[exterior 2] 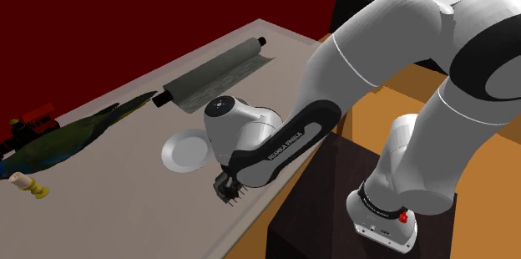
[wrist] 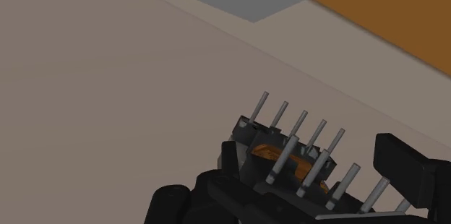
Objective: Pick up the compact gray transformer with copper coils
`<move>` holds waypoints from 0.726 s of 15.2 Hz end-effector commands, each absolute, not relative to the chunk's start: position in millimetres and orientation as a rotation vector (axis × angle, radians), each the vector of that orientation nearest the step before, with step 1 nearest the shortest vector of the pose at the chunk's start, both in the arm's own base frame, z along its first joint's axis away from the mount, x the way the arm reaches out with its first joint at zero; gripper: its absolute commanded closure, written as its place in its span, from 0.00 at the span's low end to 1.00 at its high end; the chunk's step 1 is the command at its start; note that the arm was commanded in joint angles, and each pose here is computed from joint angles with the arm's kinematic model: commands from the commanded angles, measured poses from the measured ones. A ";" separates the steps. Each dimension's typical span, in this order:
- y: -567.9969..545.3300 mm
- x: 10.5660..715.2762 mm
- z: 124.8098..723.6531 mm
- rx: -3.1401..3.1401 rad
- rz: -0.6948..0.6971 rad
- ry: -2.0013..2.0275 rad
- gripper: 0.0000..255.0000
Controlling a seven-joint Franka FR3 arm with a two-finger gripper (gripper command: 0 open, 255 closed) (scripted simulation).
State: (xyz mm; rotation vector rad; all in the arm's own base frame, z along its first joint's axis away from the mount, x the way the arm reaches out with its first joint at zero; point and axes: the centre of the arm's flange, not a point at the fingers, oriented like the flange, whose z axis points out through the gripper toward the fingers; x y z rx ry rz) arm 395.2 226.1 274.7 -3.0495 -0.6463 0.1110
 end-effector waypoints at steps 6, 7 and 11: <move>226.3 394.2 300.1 -3.050 0.114 -0.646 1.00; 226.3 394.2 305.4 -3.050 0.114 -0.646 1.00; 226.3 394.2 326.5 -3.050 0.114 -0.646 1.00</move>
